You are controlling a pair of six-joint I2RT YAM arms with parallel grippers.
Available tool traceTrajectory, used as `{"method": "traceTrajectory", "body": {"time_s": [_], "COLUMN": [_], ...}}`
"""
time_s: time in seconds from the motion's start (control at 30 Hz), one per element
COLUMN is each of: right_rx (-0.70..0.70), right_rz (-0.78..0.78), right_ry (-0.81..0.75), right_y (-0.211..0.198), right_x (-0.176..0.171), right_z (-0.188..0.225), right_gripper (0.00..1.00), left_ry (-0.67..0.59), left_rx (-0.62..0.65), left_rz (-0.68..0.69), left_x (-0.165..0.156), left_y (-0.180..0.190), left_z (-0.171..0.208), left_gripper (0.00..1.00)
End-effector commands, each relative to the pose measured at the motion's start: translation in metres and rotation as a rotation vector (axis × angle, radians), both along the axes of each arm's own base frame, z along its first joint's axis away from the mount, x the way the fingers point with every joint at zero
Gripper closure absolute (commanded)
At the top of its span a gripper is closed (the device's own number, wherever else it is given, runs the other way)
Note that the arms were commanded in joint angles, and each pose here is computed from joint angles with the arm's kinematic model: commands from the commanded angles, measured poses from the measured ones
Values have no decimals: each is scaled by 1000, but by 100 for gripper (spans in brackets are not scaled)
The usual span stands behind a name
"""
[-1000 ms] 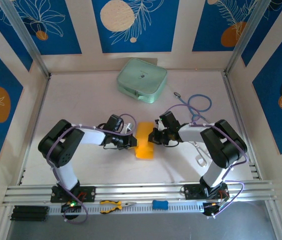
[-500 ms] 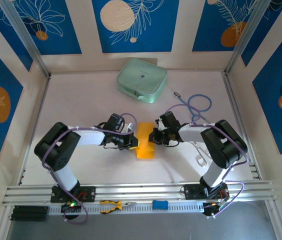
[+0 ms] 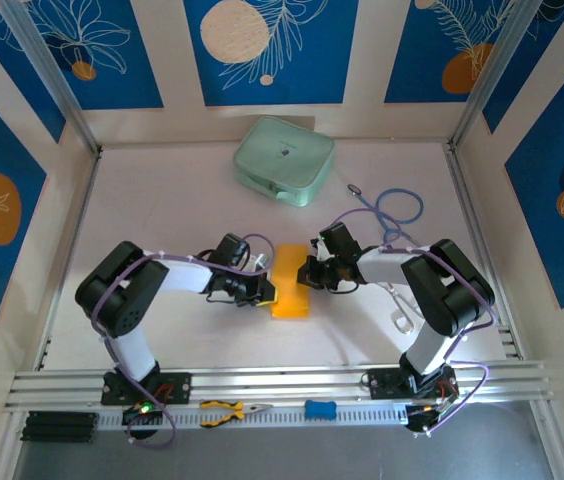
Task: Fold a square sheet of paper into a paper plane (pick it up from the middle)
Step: Fold the paper in half at the center of the table.
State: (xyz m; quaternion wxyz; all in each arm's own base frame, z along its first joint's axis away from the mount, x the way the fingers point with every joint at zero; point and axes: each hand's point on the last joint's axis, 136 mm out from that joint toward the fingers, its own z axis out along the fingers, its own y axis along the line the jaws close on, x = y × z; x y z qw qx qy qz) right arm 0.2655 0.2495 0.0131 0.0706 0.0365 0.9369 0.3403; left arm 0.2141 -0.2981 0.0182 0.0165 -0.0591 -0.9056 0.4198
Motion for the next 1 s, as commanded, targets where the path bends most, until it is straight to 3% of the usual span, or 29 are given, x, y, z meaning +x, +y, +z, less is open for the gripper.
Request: {"method": "traceTrajectory", "body": {"time_s": [0.0,0.2,0.33,0.53,0.97], "right_rx": [-146,-113,-106,-102,-111], "right_rz": [-22,27,43,48,47], "right_ry": [118,87,83,87,102], "right_y": [-28,-18,-15,-13,-17], "right_x": [-23,-18,-16,-16,-21], "right_z": [-38,-31,-30,-32,-36], "right_gripper": [100,100,100,100,100], "left_ry": [53,-21,-27,18,126], "left_rx": [110,-29,-89,-85,101], "left_rz": [-9,-3,0,-31,-30], "left_x": [-22,-5,2,-8,-47], "left_y": [22,-1,-12,-17,24], "left_z": [-15,37,50,36,-28], "left_gripper": [100,100,100,100,100]}}
